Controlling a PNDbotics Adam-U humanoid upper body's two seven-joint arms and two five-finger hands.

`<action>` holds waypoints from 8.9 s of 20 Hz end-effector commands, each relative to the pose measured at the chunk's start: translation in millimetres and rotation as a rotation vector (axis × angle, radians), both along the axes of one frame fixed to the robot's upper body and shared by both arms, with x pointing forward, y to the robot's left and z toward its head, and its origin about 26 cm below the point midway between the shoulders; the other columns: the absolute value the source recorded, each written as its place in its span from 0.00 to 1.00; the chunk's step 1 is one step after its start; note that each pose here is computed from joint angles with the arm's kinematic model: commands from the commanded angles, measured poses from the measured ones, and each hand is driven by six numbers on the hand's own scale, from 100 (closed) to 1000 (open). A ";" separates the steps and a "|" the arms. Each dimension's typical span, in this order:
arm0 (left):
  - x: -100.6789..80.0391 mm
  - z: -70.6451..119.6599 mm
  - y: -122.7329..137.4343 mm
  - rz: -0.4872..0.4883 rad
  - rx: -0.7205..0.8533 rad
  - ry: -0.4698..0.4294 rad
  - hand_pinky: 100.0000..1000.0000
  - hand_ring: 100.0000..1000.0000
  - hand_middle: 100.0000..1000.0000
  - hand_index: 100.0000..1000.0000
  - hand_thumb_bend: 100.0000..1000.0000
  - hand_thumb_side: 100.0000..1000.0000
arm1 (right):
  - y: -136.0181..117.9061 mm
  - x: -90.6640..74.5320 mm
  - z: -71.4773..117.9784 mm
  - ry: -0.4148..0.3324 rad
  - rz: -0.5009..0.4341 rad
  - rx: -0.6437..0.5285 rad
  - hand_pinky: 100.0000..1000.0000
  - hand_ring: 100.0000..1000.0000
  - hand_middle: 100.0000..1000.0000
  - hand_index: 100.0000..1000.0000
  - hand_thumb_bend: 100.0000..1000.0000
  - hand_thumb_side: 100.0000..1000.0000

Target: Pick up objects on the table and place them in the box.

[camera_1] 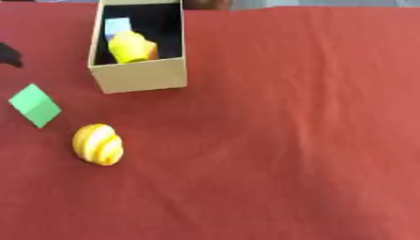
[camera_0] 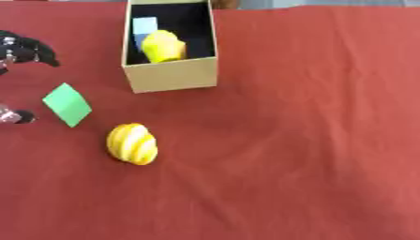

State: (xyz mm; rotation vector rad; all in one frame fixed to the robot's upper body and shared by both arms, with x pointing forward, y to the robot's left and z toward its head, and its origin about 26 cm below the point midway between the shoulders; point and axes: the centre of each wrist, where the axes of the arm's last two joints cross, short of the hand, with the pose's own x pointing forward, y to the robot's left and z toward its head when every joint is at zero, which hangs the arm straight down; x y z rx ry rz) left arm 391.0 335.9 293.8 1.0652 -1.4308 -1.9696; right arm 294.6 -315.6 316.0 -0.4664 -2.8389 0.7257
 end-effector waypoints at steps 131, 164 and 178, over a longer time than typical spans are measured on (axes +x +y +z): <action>-91.2 27.6 -86.1 -0.249 -0.168 0.034 0.82 0.79 0.72 0.85 0.48 0.56 | -5.9 -3.6 -12.5 0.075 0.003 0.035 0.91 0.96 0.64 0.80 0.00 0.79; -45.0 -34.6 -95.1 -0.016 -0.074 0.333 0.82 0.83 0.81 0.89 0.44 0.43 | -3.7 -2.1 -19.5 0.107 0.020 0.041 0.92 0.96 0.63 0.80 0.00 0.79; -25.6 -53.7 -91.7 0.028 -0.054 0.363 0.81 0.81 0.79 0.87 0.32 0.32 | -3.8 -1.9 -22.6 0.121 0.021 0.046 0.92 0.97 0.63 0.80 0.00 0.80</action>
